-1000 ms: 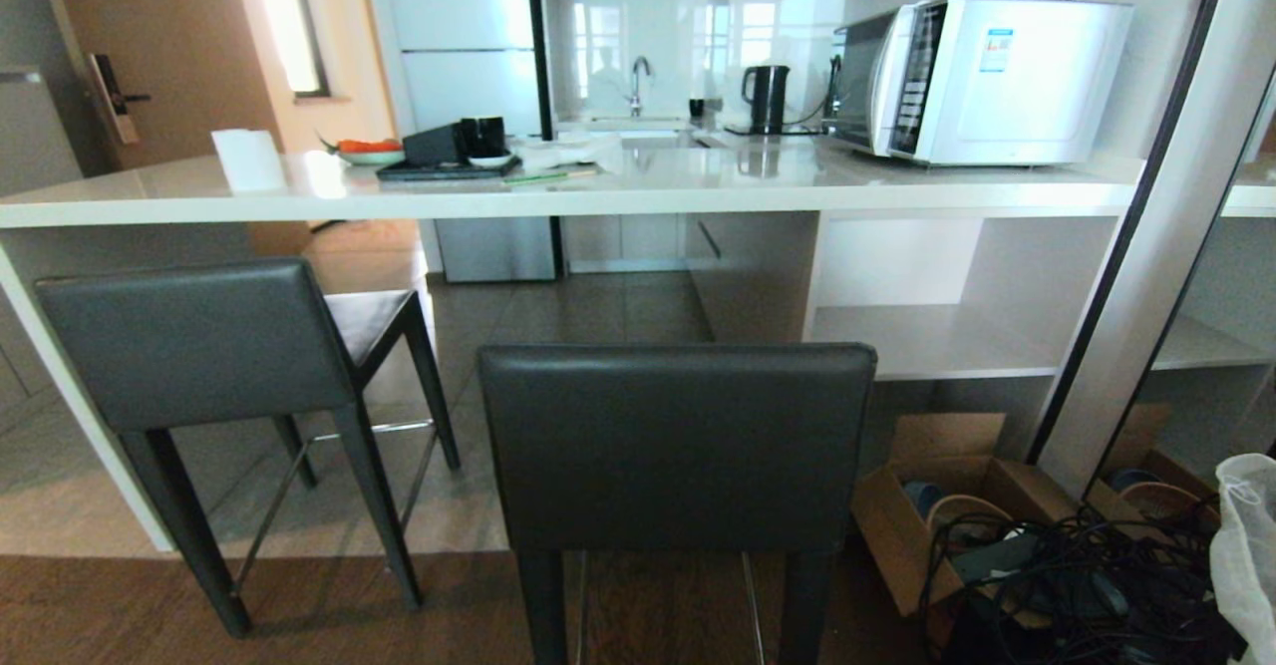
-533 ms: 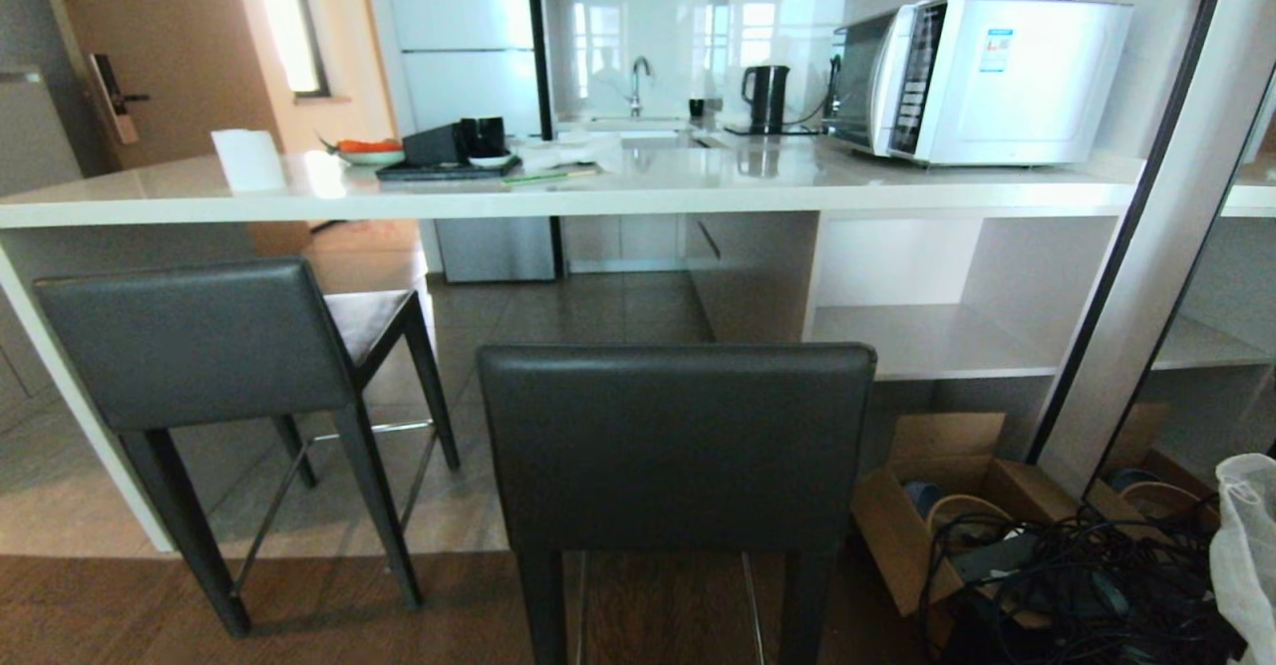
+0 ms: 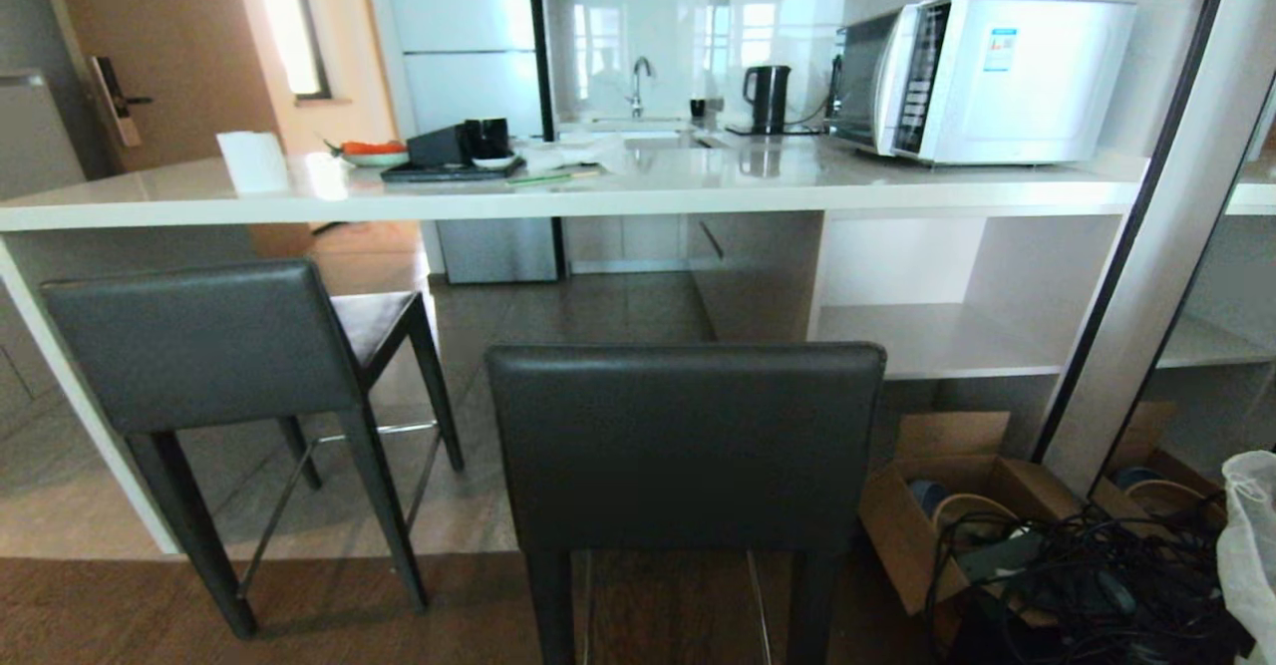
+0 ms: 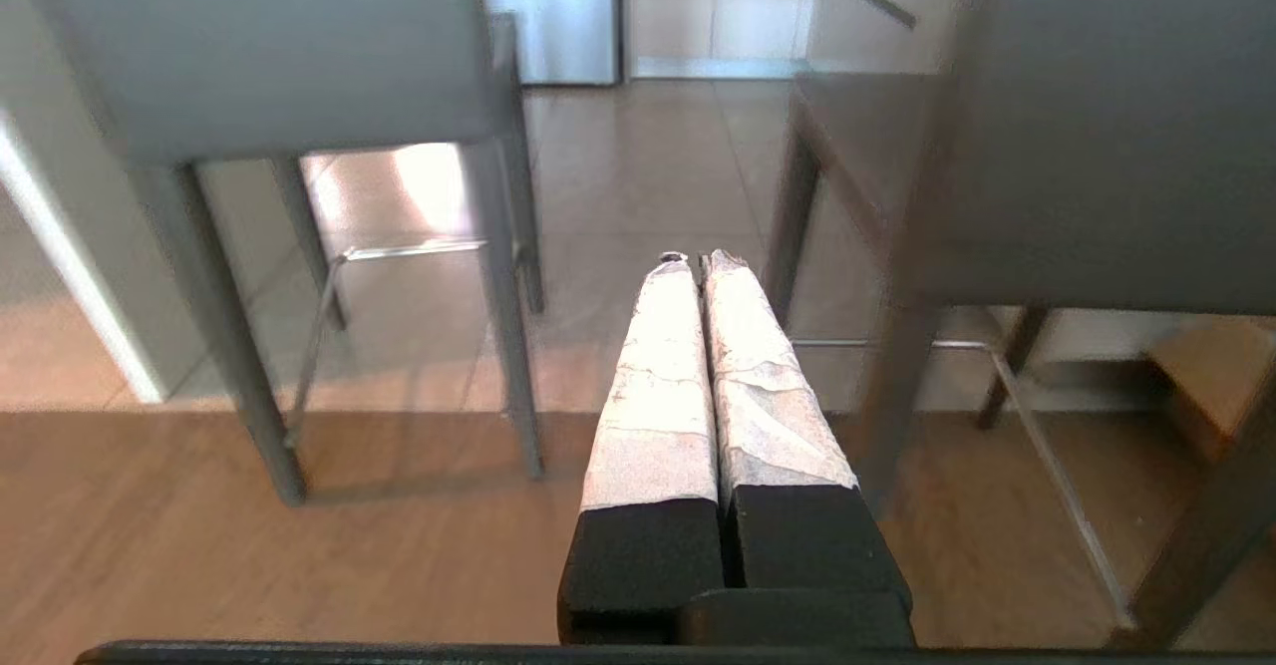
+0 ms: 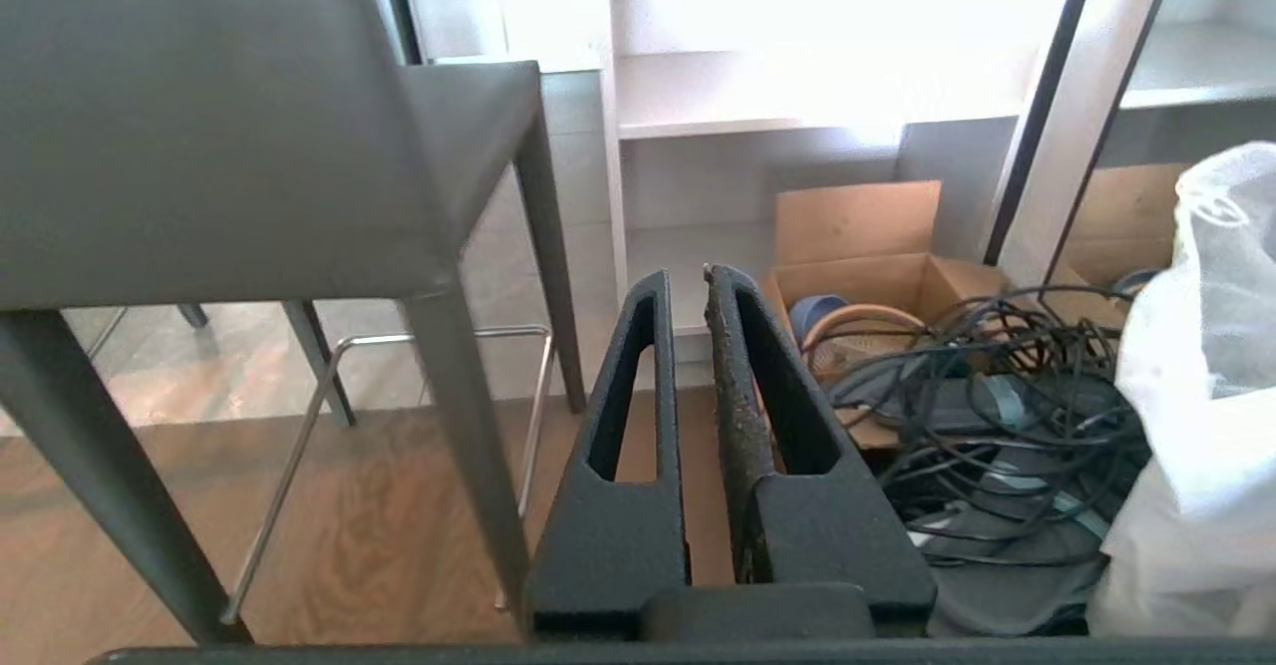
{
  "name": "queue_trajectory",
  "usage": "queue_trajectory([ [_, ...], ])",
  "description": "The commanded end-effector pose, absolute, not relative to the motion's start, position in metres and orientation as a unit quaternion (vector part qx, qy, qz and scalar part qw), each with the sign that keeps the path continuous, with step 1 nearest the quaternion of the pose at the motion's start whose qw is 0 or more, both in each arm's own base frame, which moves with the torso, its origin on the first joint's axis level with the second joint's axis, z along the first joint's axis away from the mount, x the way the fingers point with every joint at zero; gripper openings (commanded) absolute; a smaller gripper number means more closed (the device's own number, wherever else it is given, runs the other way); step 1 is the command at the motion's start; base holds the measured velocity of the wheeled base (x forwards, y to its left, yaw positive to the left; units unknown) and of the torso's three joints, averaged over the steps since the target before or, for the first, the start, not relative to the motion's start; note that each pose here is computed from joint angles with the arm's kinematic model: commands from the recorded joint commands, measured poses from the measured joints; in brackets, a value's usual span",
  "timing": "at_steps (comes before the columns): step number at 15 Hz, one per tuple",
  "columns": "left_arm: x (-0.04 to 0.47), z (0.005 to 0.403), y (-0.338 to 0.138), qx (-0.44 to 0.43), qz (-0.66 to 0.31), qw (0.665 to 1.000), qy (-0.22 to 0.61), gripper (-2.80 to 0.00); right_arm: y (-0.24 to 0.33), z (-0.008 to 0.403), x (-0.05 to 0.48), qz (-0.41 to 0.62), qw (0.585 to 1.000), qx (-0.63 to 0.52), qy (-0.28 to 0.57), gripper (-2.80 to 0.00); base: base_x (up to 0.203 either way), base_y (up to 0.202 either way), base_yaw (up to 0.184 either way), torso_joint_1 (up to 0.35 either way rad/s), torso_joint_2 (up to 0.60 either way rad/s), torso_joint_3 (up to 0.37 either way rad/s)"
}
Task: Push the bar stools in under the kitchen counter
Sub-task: Pull the gray chair out from under the dining table
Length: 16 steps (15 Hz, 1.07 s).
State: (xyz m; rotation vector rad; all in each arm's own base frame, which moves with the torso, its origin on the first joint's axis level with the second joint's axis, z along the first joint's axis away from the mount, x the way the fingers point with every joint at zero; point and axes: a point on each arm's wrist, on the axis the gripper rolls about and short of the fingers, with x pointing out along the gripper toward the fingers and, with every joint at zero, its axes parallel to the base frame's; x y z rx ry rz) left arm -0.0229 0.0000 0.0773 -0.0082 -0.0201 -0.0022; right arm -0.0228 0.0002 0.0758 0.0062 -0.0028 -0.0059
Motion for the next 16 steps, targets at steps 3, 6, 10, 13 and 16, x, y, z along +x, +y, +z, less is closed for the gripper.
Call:
queue_trajectory([
  [3,-0.0221,0.0745,0.0000,-0.004,-0.001,1.000,-0.005,-2.80,0.0002,0.0733,-0.0220,-0.003,1.000,0.003,0.004,-2.80,0.000,0.196,0.000,0.003,0.00,0.000],
  [6,-0.0221,0.0745,0.0000,-0.004,-0.001,1.000,-0.005,-2.80,0.0002,0.0733,-0.0220,-0.003,1.000,0.003,0.004,-2.80,0.000,0.195,-0.001,0.001,0.00,0.003],
  [10,-0.0221,0.0745,0.0000,-0.004,-0.002,1.000,-0.005,-2.80,0.0002,0.0733,-0.0220,-0.003,1.000,0.003,0.004,-2.80,0.000,0.197,-0.001,0.004,0.00,0.004],
  [13,-0.0221,0.0745,0.0000,-0.004,-0.001,1.000,-0.005,-2.80,0.0002,0.0733,-0.0220,-0.003,1.000,0.003,0.004,-2.80,0.000,0.197,-0.001,0.002,0.00,0.004],
  [16,-0.0221,0.0745,0.0000,-0.005,-0.002,1.000,-0.005,-2.80,0.0002,0.0733,-0.0220,-0.003,1.000,0.003,0.004,-2.80,0.000,0.194,-0.002,0.002,0.00,0.004],
])
